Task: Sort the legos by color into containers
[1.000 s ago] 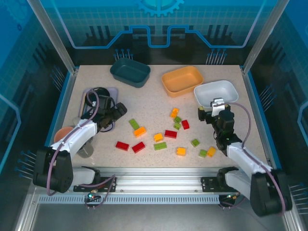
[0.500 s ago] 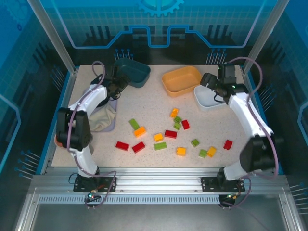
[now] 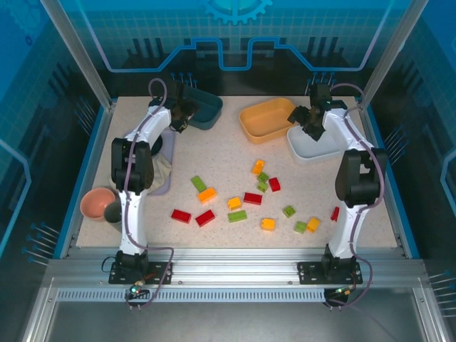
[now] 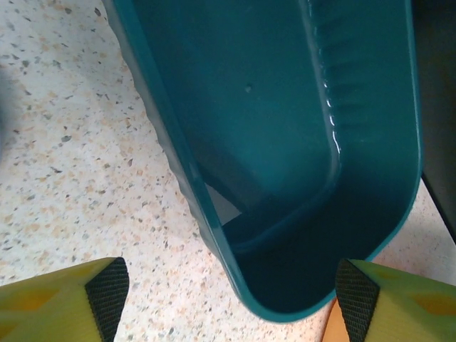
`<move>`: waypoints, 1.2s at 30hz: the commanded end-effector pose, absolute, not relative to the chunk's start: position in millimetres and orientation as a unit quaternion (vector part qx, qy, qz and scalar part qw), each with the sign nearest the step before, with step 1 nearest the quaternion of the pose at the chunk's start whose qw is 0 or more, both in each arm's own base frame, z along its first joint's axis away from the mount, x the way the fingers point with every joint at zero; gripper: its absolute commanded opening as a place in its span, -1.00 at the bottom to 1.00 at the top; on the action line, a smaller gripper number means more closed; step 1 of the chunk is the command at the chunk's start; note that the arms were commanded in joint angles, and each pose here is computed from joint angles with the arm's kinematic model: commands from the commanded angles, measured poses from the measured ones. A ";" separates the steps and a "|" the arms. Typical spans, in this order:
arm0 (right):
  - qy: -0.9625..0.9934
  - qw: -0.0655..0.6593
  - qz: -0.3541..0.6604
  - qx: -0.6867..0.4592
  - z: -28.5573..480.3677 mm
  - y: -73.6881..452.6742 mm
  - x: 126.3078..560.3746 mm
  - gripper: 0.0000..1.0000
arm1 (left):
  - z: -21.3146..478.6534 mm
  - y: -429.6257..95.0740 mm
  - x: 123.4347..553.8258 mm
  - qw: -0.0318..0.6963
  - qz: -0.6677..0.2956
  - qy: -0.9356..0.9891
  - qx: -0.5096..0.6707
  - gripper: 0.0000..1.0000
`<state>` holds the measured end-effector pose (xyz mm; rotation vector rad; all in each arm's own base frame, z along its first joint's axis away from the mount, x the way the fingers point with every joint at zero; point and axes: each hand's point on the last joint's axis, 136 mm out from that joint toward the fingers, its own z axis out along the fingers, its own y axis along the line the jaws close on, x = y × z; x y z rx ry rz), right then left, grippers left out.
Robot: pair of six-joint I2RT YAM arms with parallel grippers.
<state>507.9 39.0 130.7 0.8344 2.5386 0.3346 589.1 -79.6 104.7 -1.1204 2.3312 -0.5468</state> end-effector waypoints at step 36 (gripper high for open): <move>0.954 0.124 0.036 0.270 57.0 54.0 538.4 -0.72 | 101.6 -86.3 527.6 0.200 -0.115 0.945 -0.233 -1.00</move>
